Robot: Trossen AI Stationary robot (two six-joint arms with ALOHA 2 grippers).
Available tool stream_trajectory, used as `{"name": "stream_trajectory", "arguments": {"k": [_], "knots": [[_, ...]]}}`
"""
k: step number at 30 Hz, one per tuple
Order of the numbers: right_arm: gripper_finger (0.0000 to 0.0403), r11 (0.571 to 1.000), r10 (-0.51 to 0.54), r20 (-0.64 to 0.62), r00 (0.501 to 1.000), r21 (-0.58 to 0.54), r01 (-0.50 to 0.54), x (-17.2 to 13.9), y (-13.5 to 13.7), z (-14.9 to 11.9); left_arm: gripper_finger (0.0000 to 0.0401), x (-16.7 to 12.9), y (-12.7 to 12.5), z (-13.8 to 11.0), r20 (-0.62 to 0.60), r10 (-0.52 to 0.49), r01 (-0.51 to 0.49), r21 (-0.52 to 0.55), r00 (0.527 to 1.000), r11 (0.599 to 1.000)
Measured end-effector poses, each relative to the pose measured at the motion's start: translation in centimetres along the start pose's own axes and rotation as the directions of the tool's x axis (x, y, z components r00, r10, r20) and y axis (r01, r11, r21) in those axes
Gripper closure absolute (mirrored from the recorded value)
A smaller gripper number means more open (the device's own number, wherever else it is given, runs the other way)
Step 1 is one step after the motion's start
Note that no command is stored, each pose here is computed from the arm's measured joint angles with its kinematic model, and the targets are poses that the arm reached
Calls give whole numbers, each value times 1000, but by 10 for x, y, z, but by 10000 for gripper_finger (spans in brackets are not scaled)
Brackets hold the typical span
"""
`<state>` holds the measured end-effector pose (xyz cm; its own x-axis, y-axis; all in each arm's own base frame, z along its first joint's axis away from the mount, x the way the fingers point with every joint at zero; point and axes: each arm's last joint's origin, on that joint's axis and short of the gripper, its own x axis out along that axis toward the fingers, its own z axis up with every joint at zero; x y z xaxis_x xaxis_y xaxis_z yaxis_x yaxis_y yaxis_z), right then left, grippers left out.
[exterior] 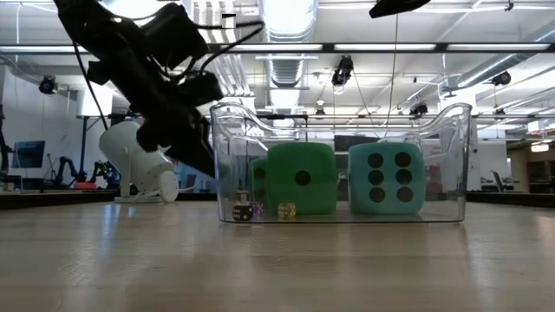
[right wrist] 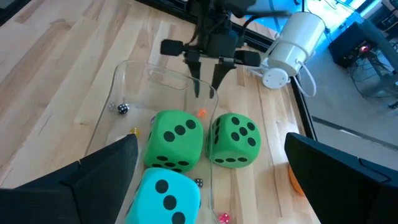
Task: Pick & Place Dice
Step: Put the small orange die into the transparent bin
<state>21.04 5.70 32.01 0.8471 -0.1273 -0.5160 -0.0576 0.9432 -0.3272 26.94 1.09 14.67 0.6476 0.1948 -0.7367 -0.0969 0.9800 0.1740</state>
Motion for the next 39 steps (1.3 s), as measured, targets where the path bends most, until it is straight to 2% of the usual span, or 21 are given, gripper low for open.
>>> {"name": "stream_trajectory", "arguments": {"k": [4, 9, 16, 23, 39], "knots": [[3, 1000, 0, 0, 1000, 0, 0, 0, 0, 0, 265, 1, 9, -3, -26, 24, -24, 3, 999, 1000], [3, 1000, 0, 0, 1000, -2, 0, 0, 0, 0, 265, 3, 16, -3, -11, -4, 3, -28, 1000, 1000], [3, 1000, 0, 0, 1000, -4, 0, 0, 0, 0, 265, 15, 14, -14, 26, -20, 21, -36, 999, 999], [3, 1000, 0, 2, 1000, -7, 0, 0, 0, 0, 265, 25, 14, -15, 46, -24, 25, -42, 999, 999], [3, 1000, -3, 17, 1000, -22, 3, 0, 0, 2, 265, 41, 18, -25, -11, -16, 15, -79, 1000, 997]]}}
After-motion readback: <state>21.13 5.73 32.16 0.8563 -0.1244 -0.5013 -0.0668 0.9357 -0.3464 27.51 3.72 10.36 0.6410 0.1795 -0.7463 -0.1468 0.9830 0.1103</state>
